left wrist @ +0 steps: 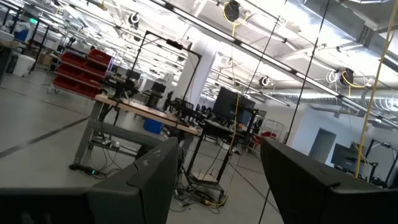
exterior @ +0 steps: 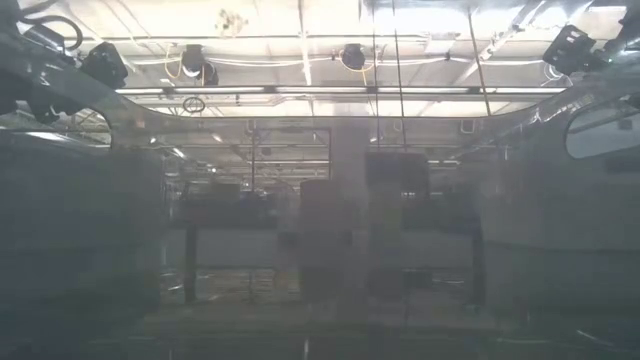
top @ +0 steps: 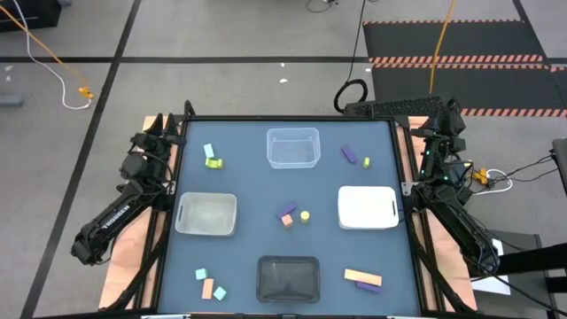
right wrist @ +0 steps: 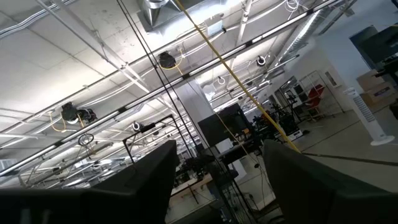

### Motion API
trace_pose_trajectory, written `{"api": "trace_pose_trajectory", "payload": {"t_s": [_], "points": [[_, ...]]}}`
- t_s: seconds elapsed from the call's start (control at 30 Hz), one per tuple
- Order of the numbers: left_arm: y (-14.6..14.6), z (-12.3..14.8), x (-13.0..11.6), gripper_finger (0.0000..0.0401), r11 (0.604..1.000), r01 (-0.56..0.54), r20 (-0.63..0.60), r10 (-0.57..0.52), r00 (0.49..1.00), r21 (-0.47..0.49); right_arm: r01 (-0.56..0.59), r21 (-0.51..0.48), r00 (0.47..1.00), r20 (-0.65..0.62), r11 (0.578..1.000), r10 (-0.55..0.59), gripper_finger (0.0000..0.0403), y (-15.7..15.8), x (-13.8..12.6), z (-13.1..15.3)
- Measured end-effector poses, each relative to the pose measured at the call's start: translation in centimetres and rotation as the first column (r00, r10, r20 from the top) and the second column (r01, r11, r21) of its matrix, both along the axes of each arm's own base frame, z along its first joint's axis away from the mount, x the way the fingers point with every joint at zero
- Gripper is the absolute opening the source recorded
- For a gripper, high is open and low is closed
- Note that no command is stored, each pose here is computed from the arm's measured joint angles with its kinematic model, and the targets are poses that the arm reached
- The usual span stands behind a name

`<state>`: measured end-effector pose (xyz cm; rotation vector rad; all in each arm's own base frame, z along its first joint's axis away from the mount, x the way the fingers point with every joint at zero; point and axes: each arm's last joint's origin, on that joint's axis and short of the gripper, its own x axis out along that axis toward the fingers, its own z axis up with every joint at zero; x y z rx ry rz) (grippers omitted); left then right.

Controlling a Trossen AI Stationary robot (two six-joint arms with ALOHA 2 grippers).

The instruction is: Sort & place blocks by color

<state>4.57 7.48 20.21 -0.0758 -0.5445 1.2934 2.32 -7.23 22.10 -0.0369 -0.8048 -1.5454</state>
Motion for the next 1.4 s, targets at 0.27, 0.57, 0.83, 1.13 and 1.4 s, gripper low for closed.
{"api": "trace_pose_trajectory", "payload": {"t_s": [0.27, 0.57, 0.83, 1.13, 1.4], "points": [[0.0, 0.0, 0.0, 0.023, 1.0, 0.0, 0.0, 0.0, 1.0, 0.0, -0.003, -0.018, 1.0, 0.009, 1.0, 0.003, 0.0231, 0.1, 0.0, 0.2], [0.0, 0.0, 0.0, 0.023, 1.0, 0.0, 0.0, 0.0, 1.0, 0.001, -0.261, 0.048, 0.963, -0.062, 0.964, 0.263, 0.0231, -0.4, 1.2, -0.8], [0.0, 0.0, 0.0, 0.023, 1.0, 0.0, 0.0, 0.0, 1.0, 0.0, -0.459, 0.003, 0.886, 0.068, 0.888, 0.458, 0.0231, -0.3, 1.5, -0.8], [0.0, 0.0, 0.0, 0.023, 1.0, 0.0, 0.0, 0.0, 1.0, 0.001, -0.639, 0.137, 0.769, 0.099, 0.757, 0.632, 0.0231, -0.6, 2.4, -2.1], [0.0, 0.0, 0.0, 0.023, 1.0, 0.0, 0.0, 0.0, 1.0, 0.001, -0.794, 0.222, 0.586, 0.03, 0.567, 0.81, 0.0231, -0.4, 3.2, -2.7]]}}
